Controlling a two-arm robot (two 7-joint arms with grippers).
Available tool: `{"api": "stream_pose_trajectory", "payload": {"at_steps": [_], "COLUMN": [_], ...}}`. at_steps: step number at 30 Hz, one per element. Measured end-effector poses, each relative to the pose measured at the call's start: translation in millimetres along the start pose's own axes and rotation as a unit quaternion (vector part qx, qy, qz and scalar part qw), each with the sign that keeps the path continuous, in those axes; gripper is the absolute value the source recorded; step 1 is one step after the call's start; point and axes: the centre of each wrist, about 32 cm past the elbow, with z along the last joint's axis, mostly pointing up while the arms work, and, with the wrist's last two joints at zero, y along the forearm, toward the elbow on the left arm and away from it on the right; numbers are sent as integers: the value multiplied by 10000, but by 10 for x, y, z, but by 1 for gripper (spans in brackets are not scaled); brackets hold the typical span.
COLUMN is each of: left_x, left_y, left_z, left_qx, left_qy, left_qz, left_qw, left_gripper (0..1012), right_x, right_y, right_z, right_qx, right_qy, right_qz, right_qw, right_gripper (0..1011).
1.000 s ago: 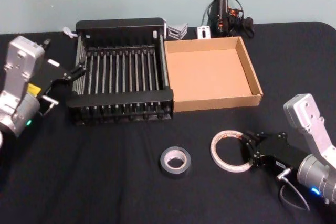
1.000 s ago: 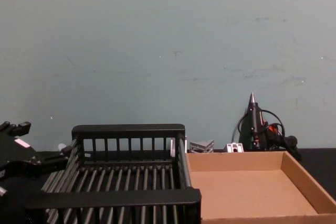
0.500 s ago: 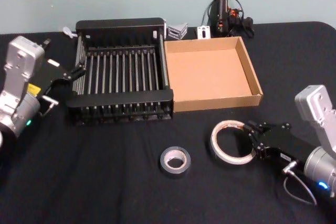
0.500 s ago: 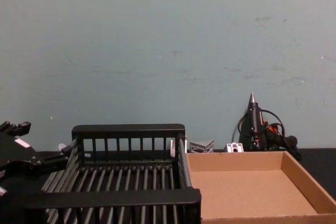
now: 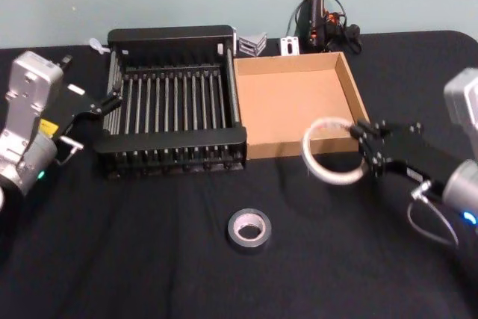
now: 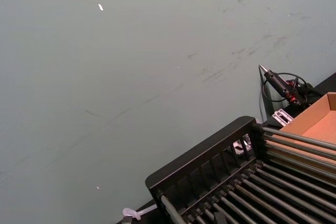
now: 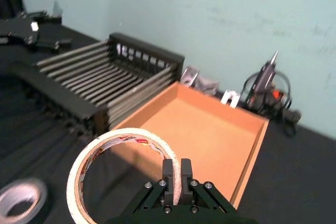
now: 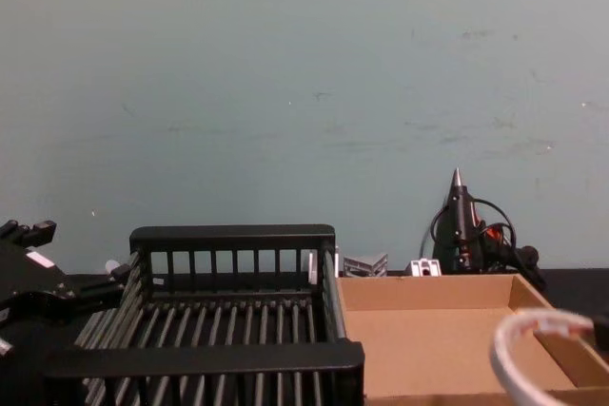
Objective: Pick up the white tape and place it into the black box , Pick up the silver tape and place it into the brown box.
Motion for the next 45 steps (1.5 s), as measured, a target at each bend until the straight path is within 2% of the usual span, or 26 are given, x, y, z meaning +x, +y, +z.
{"api": "stream_pose_trajectory", "payload": {"at_steps": [8, 11, 15, 18, 21, 22, 28, 31, 34, 37, 45], "left_x": [0, 0, 0, 0, 0, 0, 0, 0, 0, 0, 0], "left_y": [0, 0, 0, 0, 0, 0, 0, 0, 0, 0, 0], "left_z": [0, 0, 0, 0, 0, 0, 0, 0, 0, 0, 0], "left_qx": [0, 0, 0, 0, 0, 0, 0, 0, 0, -1, 0], "left_qy": [0, 0, 0, 0, 0, 0, 0, 0, 0, 0, 0], "left_qz": [0, 0, 0, 0, 0, 0, 0, 0, 0, 0, 0], "left_qw": [10000, 10000, 10000, 10000, 10000, 10000, 10000, 10000, 10000, 10000, 10000], "left_gripper": [1001, 1001, 1001, 1001, 1001, 1001, 1001, 1001, 1001, 1001, 1001], "right_x": [116, 154, 174, 178, 171, 160, 94, 16, -32, -121, -289], "right_y": [272, 444, 610, 846, 985, 1089, 1412, 1658, 1791, 2005, 2347], "right_z": [230, 339, 417, 530, 598, 644, 770, 846, 876, 909, 877], "right_qx": [276, 355, 399, 479, 541, 578, 633, 612, 572, 484, 261], "right_qy": [-261, -388, -484, -598, -664, -697, -756, -769, -778, -796, -901], "right_qz": [-120, -126, -99, -39, -2, 23, 87, 132, 164, 211, 301], "right_qw": [9992, 9985, 9980, 9971, 9963, 9959, 9951, 9951, 9952, 9954, 9951], "right_gripper": [91, 92, 91, 91, 91, 91, 91, 91, 91, 91, 91]}}
